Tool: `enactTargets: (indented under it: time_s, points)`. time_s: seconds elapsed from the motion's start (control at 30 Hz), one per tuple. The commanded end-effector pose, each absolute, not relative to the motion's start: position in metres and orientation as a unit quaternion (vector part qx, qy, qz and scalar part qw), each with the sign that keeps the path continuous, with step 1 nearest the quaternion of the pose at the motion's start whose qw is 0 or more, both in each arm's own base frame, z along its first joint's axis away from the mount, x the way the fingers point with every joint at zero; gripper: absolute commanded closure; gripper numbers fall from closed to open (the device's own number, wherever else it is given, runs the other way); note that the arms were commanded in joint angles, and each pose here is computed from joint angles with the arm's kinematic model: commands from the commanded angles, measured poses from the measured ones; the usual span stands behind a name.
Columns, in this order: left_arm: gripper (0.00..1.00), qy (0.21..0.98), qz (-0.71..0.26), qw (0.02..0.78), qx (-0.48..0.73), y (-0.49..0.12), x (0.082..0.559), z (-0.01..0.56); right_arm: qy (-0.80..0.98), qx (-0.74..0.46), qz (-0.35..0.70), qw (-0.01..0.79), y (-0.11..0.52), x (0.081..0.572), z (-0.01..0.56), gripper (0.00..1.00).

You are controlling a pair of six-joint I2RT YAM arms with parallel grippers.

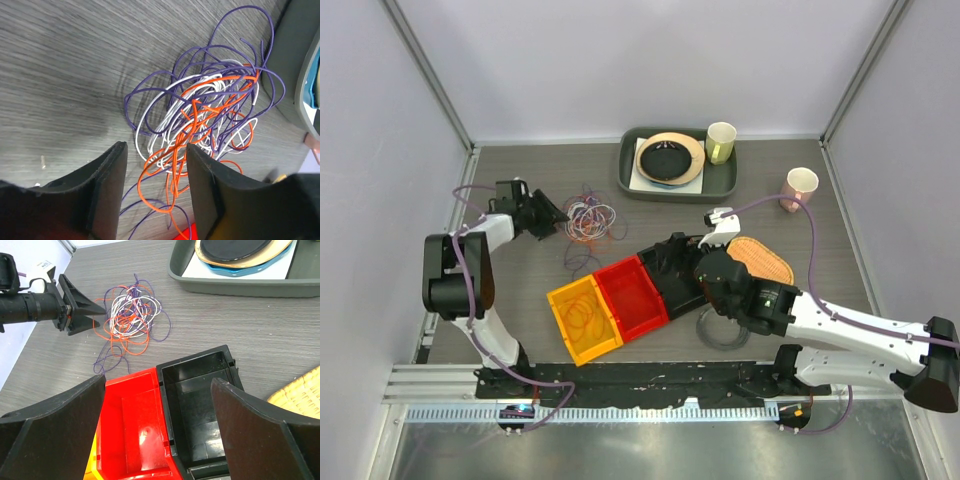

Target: Untangle the cables

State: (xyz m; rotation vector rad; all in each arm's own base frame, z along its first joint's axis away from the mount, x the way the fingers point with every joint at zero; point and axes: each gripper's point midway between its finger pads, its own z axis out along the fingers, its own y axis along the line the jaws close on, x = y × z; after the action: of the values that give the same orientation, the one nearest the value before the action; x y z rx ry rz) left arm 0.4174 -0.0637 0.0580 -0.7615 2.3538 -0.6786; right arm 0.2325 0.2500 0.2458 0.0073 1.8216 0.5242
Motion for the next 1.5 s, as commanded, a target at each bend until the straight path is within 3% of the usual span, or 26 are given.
enactTargets:
  time_s: [0.0, 0.03, 0.13, 0.17, 0.4, 0.7, 1.0, 1.17, 1.47]
  points:
    - [0.53, 0.87, -0.307, 0.302, -0.241, -0.076, 0.436, 0.069, 0.766, 0.024, 0.226, 0.602, 0.247, 0.239, 0.259, 0.09]
    - [0.58, 0.871, -0.303, 0.301, -0.244, -0.075, 0.436, 0.066, 0.768, 0.022, 0.222, 0.6, 0.249, 0.24, 0.256, 0.09]
    - [0.96, 0.87, -0.297, 0.301, -0.252, -0.073, 0.437, 0.064, 0.771, 0.018, 0.216, 0.599, 0.25, 0.241, 0.254, 0.09]
    - [1.0, 0.869, -0.295, 0.303, -0.258, -0.071, 0.437, 0.065, 0.771, 0.017, 0.215, 0.599, 0.251, 0.242, 0.255, 0.09]
    - [1.0, 0.848, -0.284, 0.37, -0.252, -0.063, 0.424, 0.141, 0.765, -0.018, 0.209, 0.609, 0.258, 0.244, 0.257, 0.09]
    - [1.0, 0.768, -0.353, 0.485, -0.225, -0.083, 0.397, 0.305, 0.716, -0.228, 0.174, 0.637, 0.323, 0.26, 0.271, 0.09]
    - [1.0, 0.721, -0.409, 0.541, -0.142, -0.118, 0.361, 0.44, 0.622, -0.333, 0.279, 0.652, 0.381, 0.261, 0.318, 0.09]
    - [1.0, 0.706, -0.421, 0.553, -0.139, -0.125, 0.335, 0.462, 0.647, -0.355, 0.316, 0.596, 0.413, 0.279, 0.298, 0.09]
    - [1.0, 0.671, -0.42, 0.595, -0.141, -0.112, 0.291, 0.494, 0.617, -0.401, 0.348, 0.58, 0.449, 0.301, 0.27, 0.1]
